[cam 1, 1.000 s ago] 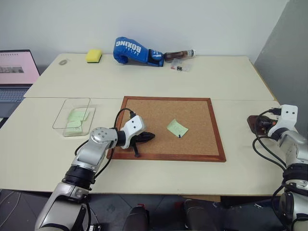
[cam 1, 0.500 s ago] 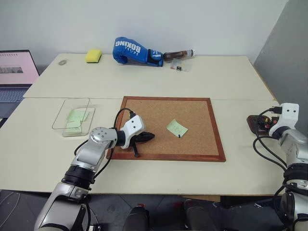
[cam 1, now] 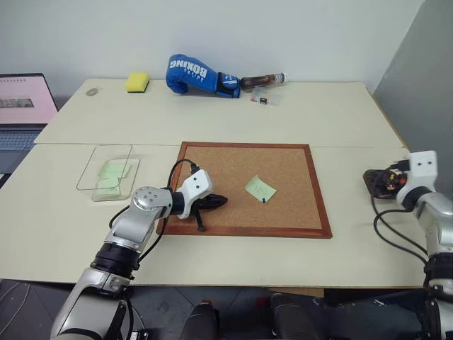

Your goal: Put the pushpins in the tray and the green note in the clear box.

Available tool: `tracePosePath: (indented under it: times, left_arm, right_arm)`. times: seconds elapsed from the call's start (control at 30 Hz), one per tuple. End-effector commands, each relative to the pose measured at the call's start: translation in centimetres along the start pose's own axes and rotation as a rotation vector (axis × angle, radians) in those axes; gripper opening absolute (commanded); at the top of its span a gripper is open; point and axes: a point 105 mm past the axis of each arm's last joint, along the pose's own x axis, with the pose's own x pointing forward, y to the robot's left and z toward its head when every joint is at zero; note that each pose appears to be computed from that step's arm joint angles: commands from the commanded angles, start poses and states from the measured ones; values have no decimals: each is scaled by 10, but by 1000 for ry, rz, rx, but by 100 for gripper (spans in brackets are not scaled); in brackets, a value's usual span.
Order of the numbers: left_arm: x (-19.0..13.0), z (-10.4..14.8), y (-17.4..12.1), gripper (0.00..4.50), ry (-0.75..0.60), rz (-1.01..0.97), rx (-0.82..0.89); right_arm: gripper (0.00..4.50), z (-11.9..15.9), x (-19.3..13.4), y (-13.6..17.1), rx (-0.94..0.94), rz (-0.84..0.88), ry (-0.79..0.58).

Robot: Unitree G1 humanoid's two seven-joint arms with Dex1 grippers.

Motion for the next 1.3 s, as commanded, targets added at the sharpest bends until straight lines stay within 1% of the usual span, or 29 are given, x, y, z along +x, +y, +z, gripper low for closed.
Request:
tracePosePath:
  times: [0.03,0.2,0.37,0.43,0.5,0.63,0.83,0.87,0.9,0.97,1.0,1.03,1.07,1.13,1.2,1.23,1.3]
  left_arm:
    - [3,-30,-9,0,112,-27,-55]
    - [3,-28,-7,0,106,-22,-65]
    - [5,-27,-8,0,101,-29,-67]
    - [5,-27,-8,0,102,-28,-64]
    - [5,-27,-8,0,100,-27,-63]
    - [3,-27,-9,0,99,-24,-64]
    - [-3,-31,-11,0,110,-12,-70]
    - [-3,-30,-12,0,110,-12,-70]
    - [-3,-30,-12,0,110,-11,-70]
    - [-3,-30,-13,0,110,-10,-72]
    - [-3,-30,-13,0,110,-9,-72]
    - [-3,-30,-13,0,111,-8,-73]
    - [-3,-30,-13,0,111,-7,-73]
    - [-3,-30,-13,0,111,-7,-73]
    - [-3,-30,-13,0,111,-8,-72]
    - [-2,-30,-12,0,111,-8,-72]
    - [-1,-28,-13,0,108,-12,-70]
  right_arm:
    - [447,33,-8,68,-72,296,-84]
    - [447,38,-5,141,-140,532,-116]
    - [447,43,6,186,-127,651,-163]
    - [447,41,12,202,-155,694,-168]
    - [447,38,20,211,-165,712,-168]
    - [447,34,32,219,-163,719,-165]
    - [447,18,47,215,-164,693,-127]
    - [411,16,49,213,-172,682,-123]
    - [397,15,50,212,-175,679,-121]
    - [343,15,50,210,-171,682,-125]
    - [327,16,50,210,-168,683,-127]
    - [296,16,49,209,-170,683,-129]
    - [276,17,49,209,-174,681,-130]
    - [251,17,48,207,-176,679,-131]
    - [205,16,47,207,-176,678,-130]
    - [191,16,47,206,-176,678,-130]
    - [147,16,45,206,-178,679,-131]
